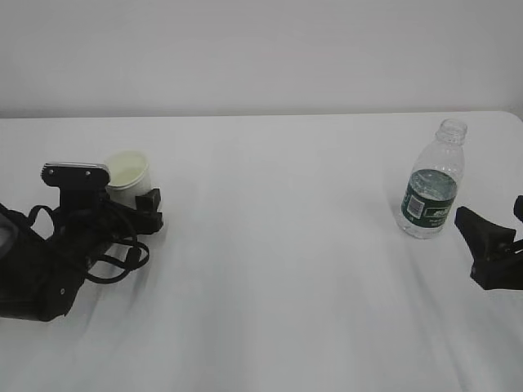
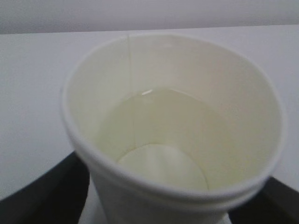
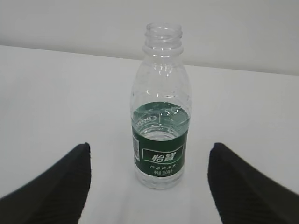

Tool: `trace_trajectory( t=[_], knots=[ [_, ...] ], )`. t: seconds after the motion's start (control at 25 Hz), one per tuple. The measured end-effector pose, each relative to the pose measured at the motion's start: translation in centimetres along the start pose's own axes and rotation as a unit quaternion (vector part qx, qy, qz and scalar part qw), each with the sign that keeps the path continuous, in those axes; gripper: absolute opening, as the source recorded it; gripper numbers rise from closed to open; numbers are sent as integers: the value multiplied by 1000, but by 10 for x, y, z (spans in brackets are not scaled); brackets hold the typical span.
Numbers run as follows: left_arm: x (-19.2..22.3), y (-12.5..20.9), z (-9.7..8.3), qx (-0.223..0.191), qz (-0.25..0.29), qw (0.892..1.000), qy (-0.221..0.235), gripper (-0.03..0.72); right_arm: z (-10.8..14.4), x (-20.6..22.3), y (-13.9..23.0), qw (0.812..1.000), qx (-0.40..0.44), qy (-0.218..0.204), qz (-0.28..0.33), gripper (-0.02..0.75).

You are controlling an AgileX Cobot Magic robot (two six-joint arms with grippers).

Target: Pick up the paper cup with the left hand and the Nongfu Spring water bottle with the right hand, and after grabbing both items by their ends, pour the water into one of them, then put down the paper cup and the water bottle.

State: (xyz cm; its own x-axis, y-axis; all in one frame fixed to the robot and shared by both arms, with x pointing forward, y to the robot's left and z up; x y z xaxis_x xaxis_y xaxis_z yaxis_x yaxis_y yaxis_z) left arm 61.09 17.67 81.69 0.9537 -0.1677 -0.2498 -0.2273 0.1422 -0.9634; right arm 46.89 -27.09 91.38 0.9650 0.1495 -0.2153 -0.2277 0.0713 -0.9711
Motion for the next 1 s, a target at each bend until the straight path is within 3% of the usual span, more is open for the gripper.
trace_trajectory(
  t=[0.72, 1.0],
  knots=[
    [-36, 4, 5, -10, 33, 999, 11, 625, 0, 0, 0, 1000, -5, 0, 0, 590],
    [-53, -1, 8, -8, 37, 999, 15, 621, -2, -12, 13, 1000, 0, 9, 26, 590]
  ],
)
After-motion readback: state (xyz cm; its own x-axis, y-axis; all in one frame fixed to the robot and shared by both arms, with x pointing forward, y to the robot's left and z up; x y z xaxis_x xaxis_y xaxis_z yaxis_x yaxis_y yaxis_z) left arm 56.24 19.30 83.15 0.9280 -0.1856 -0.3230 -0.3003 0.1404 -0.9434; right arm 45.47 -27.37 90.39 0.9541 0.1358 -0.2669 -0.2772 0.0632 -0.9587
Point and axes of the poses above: a point on each arm's last joint axis where the gripper is mounted, x pointing out along that axis toward the gripper, z along the wrist's bending axis when the last joint is at zero, y = z × x, the point moved 3 cm from there along x, pointing out along that axis toward the gripper, and after that the axes turned 10 degrees about x, right-handed, at the moved point
